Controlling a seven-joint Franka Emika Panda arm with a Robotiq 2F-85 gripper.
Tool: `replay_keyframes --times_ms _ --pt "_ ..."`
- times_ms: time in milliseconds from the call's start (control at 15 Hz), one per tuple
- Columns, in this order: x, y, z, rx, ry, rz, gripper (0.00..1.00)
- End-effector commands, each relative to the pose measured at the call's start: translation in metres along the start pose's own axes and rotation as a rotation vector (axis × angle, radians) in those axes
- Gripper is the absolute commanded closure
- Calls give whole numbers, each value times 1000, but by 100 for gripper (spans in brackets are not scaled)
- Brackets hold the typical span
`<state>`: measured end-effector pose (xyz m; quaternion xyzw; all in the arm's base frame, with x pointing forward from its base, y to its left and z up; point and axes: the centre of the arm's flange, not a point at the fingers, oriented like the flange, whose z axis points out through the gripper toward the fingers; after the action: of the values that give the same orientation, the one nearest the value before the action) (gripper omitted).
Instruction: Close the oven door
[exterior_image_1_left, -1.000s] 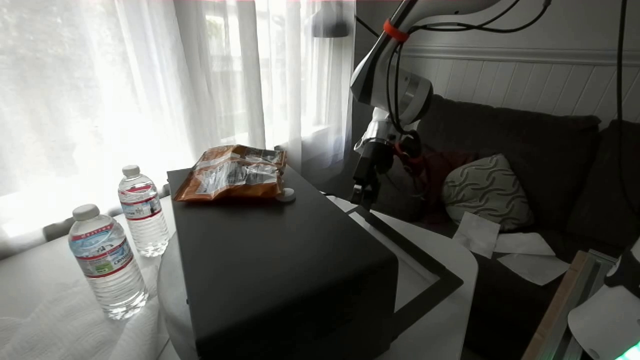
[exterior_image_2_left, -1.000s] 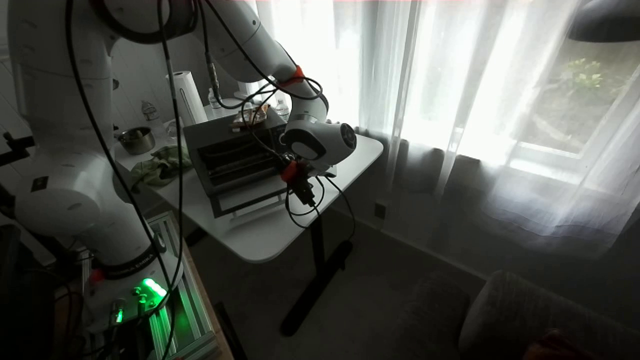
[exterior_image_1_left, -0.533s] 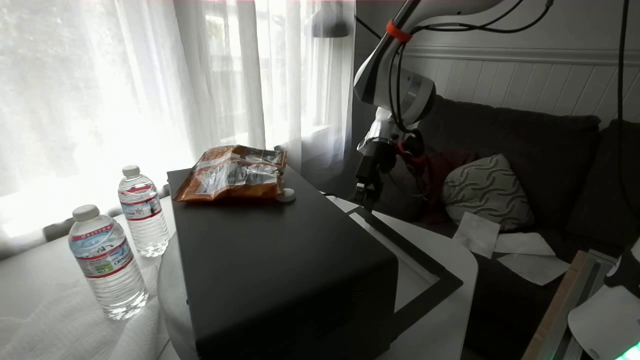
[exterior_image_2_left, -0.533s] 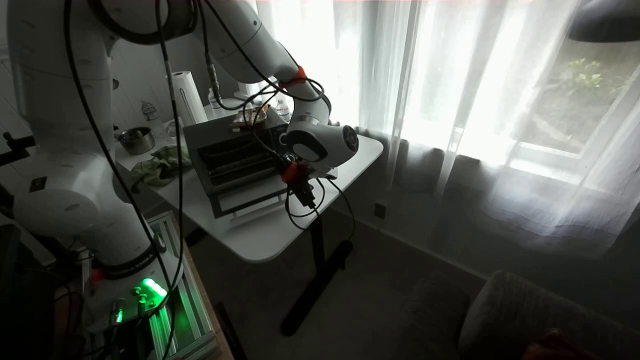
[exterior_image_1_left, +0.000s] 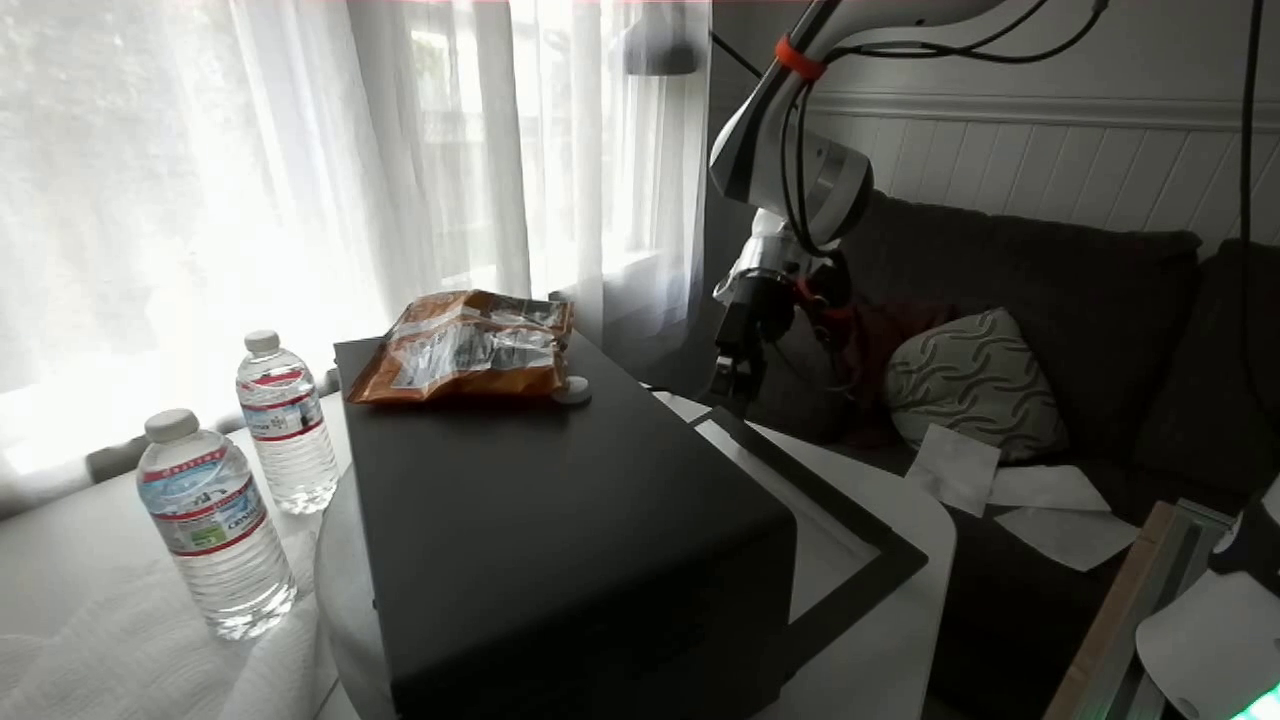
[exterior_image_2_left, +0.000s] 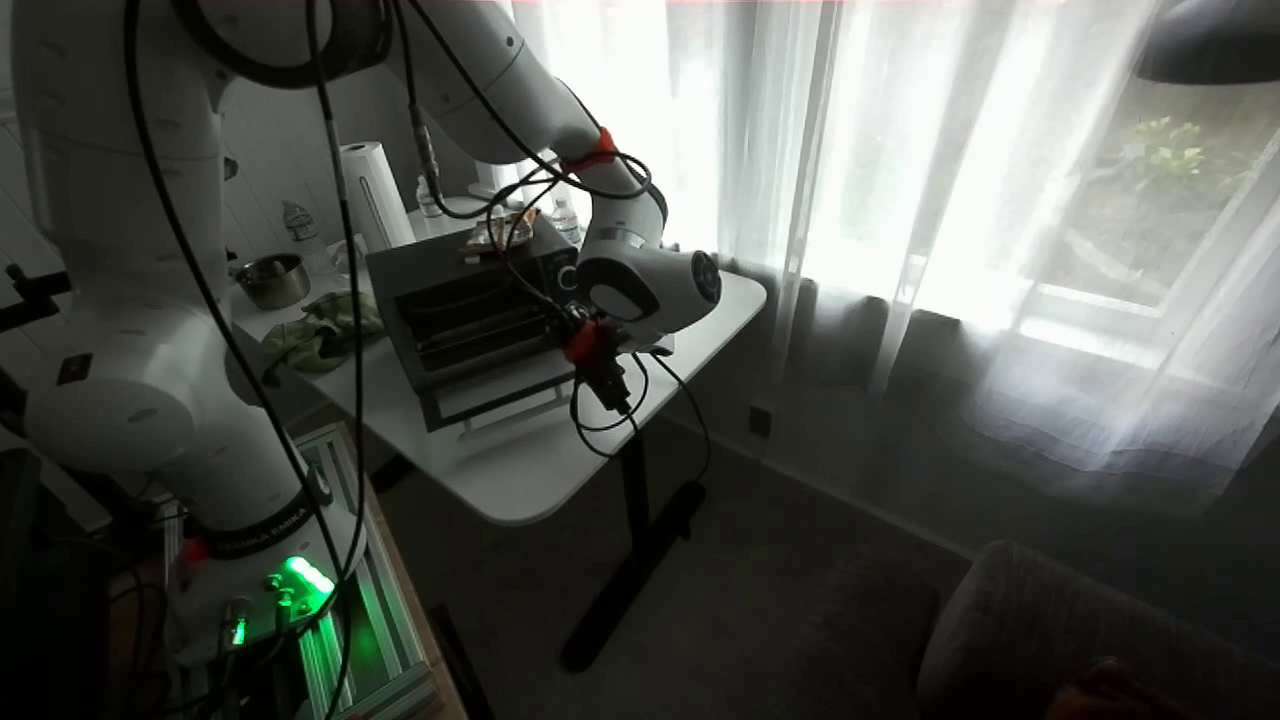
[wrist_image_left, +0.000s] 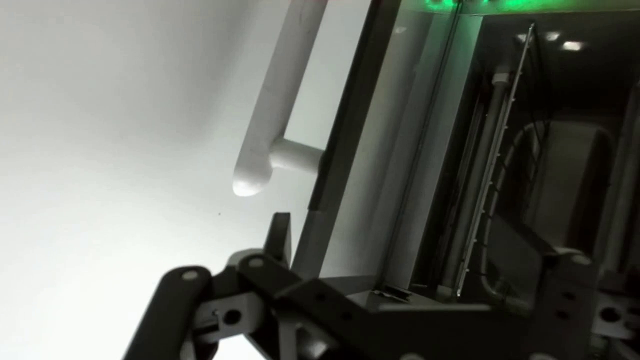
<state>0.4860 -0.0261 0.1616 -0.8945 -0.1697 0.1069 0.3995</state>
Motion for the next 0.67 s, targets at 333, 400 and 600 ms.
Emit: replay_keyframes --times_ms 333,400,600 --pt "-18 -60 -17 62 28 -160 0" --pt "-19 -65 -18 62 37 -183 0" --pt "-19 -80 -19 65 32 -255 0"
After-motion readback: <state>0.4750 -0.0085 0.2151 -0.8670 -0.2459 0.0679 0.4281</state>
